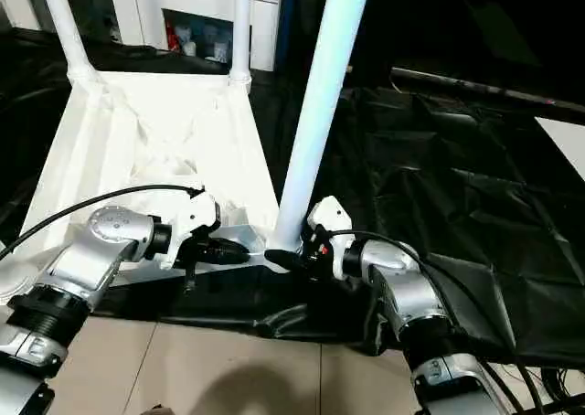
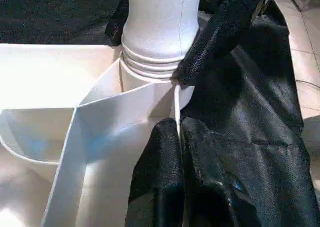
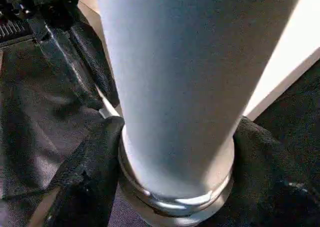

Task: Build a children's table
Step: Rotate leg to tighten

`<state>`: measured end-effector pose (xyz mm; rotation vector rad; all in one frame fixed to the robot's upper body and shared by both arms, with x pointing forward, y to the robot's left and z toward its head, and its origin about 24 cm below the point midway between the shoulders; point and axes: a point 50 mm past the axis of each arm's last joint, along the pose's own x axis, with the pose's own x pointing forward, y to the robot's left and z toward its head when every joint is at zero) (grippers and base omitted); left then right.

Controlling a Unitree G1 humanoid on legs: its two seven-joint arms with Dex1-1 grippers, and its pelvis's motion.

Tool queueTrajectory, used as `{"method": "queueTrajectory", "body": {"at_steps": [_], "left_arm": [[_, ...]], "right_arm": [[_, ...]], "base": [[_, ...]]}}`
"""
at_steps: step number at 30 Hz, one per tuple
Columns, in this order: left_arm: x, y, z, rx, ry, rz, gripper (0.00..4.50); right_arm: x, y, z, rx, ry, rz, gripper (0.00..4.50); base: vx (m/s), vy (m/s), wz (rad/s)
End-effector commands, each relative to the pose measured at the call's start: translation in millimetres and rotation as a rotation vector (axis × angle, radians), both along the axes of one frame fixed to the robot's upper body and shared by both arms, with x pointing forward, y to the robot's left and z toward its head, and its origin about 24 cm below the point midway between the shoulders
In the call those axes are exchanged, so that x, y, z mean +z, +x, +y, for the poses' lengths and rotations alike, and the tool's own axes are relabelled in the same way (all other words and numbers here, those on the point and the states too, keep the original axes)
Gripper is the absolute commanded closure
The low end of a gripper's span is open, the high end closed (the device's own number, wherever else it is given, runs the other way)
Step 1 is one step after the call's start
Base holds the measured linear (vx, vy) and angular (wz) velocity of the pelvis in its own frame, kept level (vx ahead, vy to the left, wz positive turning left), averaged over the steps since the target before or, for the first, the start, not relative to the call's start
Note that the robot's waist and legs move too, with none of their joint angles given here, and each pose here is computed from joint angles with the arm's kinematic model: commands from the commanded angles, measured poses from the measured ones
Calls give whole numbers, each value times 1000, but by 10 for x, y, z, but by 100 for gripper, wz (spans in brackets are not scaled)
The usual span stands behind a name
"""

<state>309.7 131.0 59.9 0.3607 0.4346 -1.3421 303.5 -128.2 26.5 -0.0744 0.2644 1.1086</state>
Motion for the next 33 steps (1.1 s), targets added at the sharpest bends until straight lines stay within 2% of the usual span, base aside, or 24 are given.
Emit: {"method": "queueTrajectory", "body": {"at_steps": [1,7,8,9,10,13,15,18,20,21,22,23,24,25,29,33], "left_arm": [[-56,-72,-103,-32,-75,46,450],[-129,42,-222,90,-33,1,450],[-141,67,-280,110,-25,-11,450],[-161,136,-455,161,-8,-39,450],[-166,164,-542,181,2,-55,450],[-166,185,-644,200,8,-68,450],[-154,211,-806,233,10,-94,450],[-150,214,-893,240,13,-109,450],[-159,208,-946,223,17,-131,450],[-162,206,-952,218,16,-135,450],[-163,201,-949,212,12,-136,450],[-161,191,-927,196,4,-133,450],[-155,182,-901,179,-4,-133,450],[-152,174,-874,163,-11,-127,450],[-134,125,-728,86,-38,-98,450],[-103,65,-543,6,-52,-68,450]], "right_arm": [[12,-4,-39,-26,19,1,173],[-44,72,21,-203,56,18,175],[-55,99,49,-263,69,27,175],[-63,157,156,-390,98,43,175],[-66,180,210,-444,104,43,175],[-78,199,272,-499,100,49,175],[-95,218,381,-563,64,34,175],[-92,213,473,-563,82,43,175],[-53,199,530,-524,97,11,175],[-43,199,530,-523,106,7,175],[-26,197,528,-513,133,14,140],[2,193,504,-490,175,26,140],[29,189,480,-462,198,25,106],[52,188,448,-441,203,13,106],[94,176,260,-355,151,-22,63],[93,136,55,-253,89,-19,60]], "base": [[0,0,0],[0,0,0],[0,0,0],[0,0,0],[0,0,0],[0,0,0],[0,0,0],[0,0,0],[0,0,0],[0,0,0],[0,0,0],[0,0,0],[0,0,0],[0,0,0],[0,0,0],[0,0,0]]}}
